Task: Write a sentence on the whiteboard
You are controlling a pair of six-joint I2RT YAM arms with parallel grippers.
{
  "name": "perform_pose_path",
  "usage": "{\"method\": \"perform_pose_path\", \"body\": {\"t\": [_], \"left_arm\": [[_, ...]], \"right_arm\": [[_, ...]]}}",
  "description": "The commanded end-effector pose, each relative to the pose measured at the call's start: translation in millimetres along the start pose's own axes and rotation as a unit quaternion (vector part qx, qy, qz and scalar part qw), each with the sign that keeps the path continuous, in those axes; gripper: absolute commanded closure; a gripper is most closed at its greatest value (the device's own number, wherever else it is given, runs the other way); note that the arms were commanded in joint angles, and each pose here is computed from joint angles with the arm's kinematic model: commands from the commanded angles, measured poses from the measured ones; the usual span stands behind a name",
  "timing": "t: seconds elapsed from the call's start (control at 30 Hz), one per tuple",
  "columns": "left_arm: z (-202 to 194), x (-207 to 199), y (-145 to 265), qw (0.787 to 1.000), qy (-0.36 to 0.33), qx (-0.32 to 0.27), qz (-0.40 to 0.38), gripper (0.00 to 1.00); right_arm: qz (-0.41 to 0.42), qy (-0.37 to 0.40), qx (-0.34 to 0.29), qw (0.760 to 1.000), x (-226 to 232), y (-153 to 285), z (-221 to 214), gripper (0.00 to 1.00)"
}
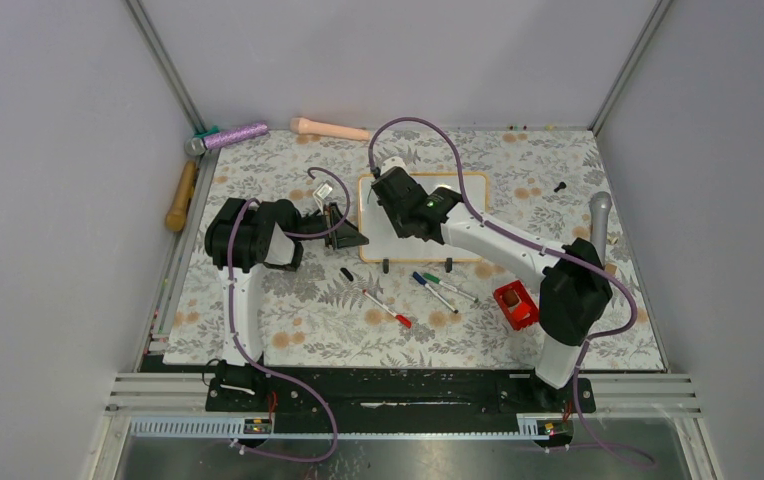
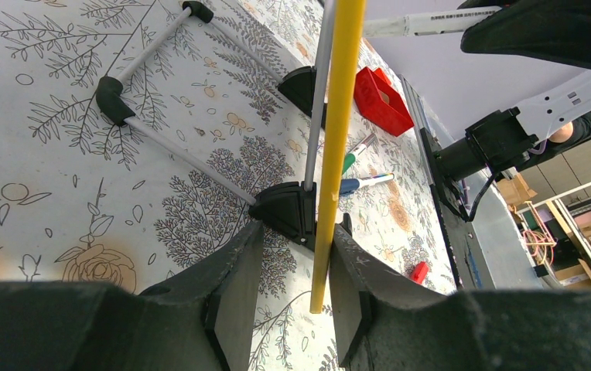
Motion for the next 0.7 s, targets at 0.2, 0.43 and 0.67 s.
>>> {"method": "perform_pose_path", "body": {"t": [0.2, 0.43, 0.67], "left_arm": [[-3.8, 6.9, -1.4, 1.0, -0.016, -0.003, 0.004, 0.64], [-3.5, 7.1, -1.5, 1.0, -0.016, -0.003, 0.004, 0.64], [-3.6, 7.0, -1.6, 1.0, -0.016, -0.003, 0.004, 0.64]], "right_arm": [[0.0, -0.01, -0.002, 1.0, -5.1, 2.5, 1.0, 1.0], [-0.019, -0.007, -0.017, 1.0, -10.7, 4.7, 11.8, 1.0], [-0.021, -0.009, -0.022, 0.999, -12.5, 4.1, 21.9, 1.0]]}}
Point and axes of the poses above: each gripper's point midway between its finger pads, its own y axis back along the fingers, its own x axis along the line the jaws close on, z = x × y, the point moved 5 cm from there along y, back along the fingers, and after that the axes turned 2 degrees about -y, right-handed, at the moved point
